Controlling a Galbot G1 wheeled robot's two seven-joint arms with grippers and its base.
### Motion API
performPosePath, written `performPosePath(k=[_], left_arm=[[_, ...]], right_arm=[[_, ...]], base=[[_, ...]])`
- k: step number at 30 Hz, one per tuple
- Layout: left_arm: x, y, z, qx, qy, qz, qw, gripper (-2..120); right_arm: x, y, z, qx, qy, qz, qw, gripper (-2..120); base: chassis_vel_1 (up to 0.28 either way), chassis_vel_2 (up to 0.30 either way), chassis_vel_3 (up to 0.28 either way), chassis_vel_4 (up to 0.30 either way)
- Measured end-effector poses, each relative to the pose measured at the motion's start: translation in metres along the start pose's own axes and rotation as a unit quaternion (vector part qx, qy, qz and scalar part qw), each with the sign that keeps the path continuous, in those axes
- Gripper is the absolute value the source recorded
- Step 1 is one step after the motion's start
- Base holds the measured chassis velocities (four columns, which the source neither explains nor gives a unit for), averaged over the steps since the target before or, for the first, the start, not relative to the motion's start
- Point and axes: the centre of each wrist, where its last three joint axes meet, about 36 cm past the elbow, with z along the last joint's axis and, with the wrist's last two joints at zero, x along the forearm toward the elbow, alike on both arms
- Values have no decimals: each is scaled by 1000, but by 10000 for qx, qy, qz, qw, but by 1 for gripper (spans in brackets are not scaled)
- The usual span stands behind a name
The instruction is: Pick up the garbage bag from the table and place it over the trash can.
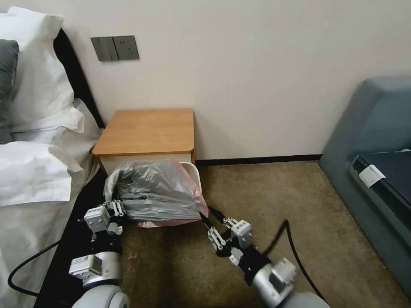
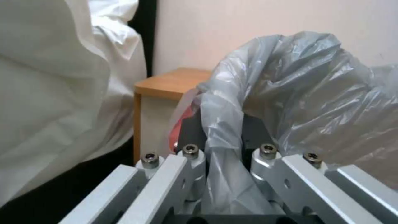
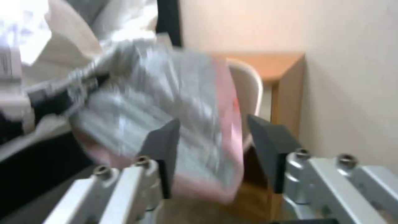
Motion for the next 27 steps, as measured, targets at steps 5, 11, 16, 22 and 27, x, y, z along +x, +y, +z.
performPosePath(k=[5, 11, 16, 22, 27], left_arm=[[2, -4, 4, -59, -9, 94, 9999, 9], [6, -5, 4, -129, -12, 143, 9998, 9], [9, -6, 3, -181, -31, 159, 9997, 9], [12, -6, 2, -208, -59, 178, 9996, 9], [13, -7, 0, -197, -69, 188, 9996, 9]], right_arm=[[-21, -20, -11, -44, -282, -56, 9996, 67], [-43, -38, -3, -177, -98, -242, 9995, 87], [-57, -45, 1, -432, 177, -489, 9977, 99], [-71, -51, 1, -494, 331, -656, 9961, 99], [-80, -54, 2, -460, 417, -739, 9953, 97]], base=[[0, 0, 0, 0], [0, 0, 0, 0], [0, 0, 0, 0], [0, 0, 0, 0], [0, 0, 0, 0]])
